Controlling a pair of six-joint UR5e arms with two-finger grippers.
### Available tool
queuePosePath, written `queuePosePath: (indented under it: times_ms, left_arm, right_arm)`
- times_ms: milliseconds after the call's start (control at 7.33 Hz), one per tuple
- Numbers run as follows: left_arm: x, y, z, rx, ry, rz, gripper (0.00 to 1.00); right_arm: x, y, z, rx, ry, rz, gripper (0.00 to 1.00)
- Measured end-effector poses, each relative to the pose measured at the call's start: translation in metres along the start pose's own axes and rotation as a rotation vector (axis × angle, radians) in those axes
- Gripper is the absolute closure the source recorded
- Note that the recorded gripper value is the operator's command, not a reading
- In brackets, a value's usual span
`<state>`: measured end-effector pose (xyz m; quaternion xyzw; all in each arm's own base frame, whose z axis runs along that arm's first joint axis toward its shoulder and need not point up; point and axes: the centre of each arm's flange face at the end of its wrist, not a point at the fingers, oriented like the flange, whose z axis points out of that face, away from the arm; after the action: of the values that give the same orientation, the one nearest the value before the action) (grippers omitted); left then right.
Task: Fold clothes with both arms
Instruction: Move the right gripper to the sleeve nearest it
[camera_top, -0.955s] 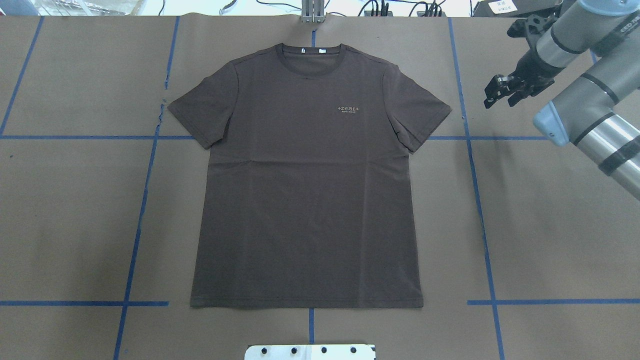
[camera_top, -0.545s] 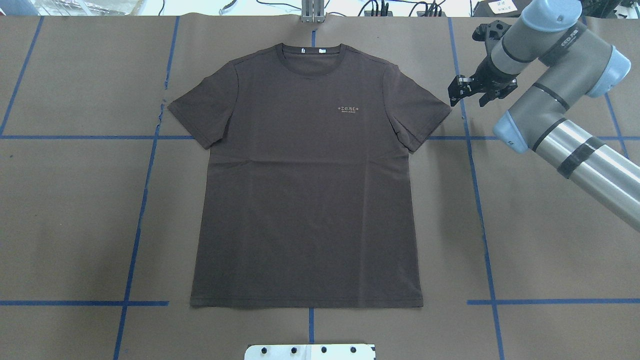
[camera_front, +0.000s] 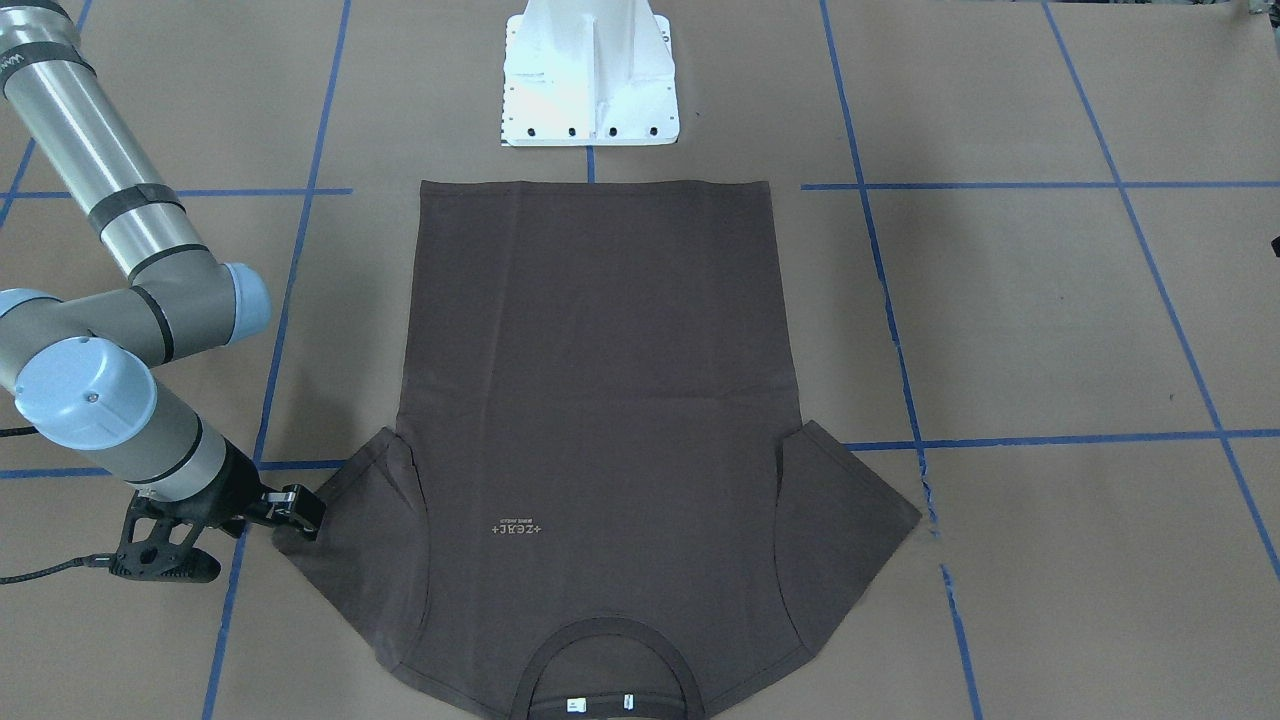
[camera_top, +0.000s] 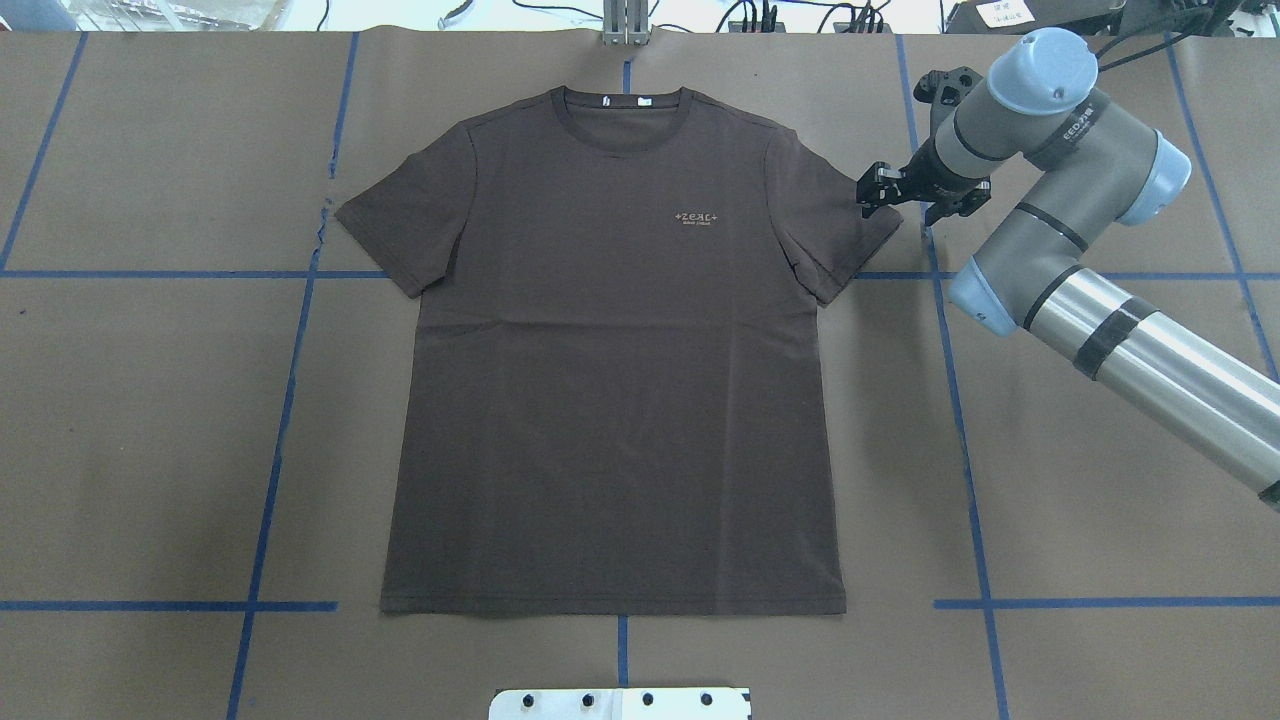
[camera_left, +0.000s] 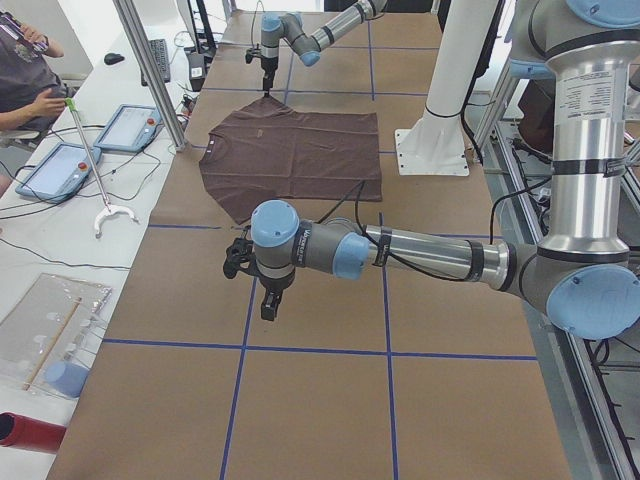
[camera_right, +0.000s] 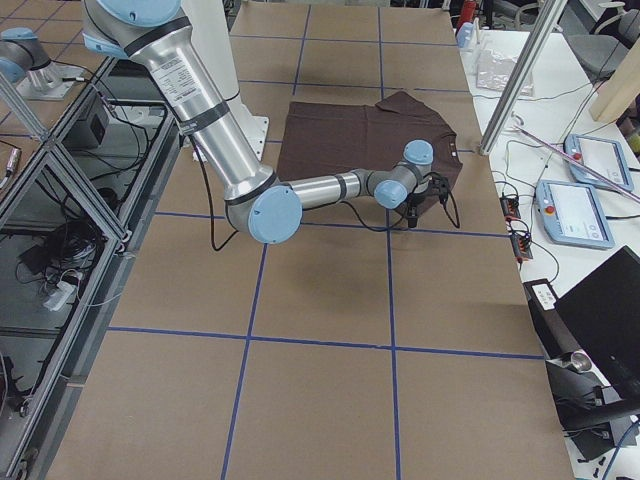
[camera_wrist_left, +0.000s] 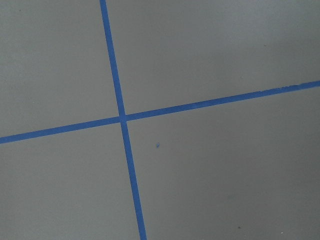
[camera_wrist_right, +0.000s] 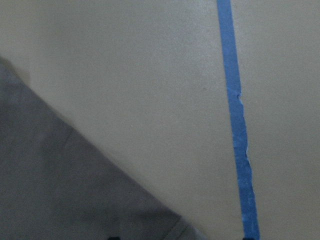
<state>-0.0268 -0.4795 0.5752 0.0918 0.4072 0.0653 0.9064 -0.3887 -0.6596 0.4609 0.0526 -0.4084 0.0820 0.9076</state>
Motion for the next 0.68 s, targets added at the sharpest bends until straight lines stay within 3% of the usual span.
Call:
queuePosePath:
  times_ms: [136, 273, 682]
  left_arm:
    - [0.0016, -0.0004, -0.0014, 0.003, 0.0, 0.003, 0.0]
    - [0.0022, -0.0006, -0.0019, 0.004, 0.0, 0.005, 0.0]
    - [0.0022, -0.0006, -0.0019, 0.004, 0.0, 0.004, 0.0]
  right_arm:
    - [-0.0015, -0.0003, 0.0013, 0.002, 0.002, 0.008, 0.85]
    - [-0.0021, 0.0, 0.0024, 0.002, 0.004, 0.01, 1.0]
    - [-0.0058, 0.0016, 0.0027, 0.001, 0.002, 0.008, 1.0]
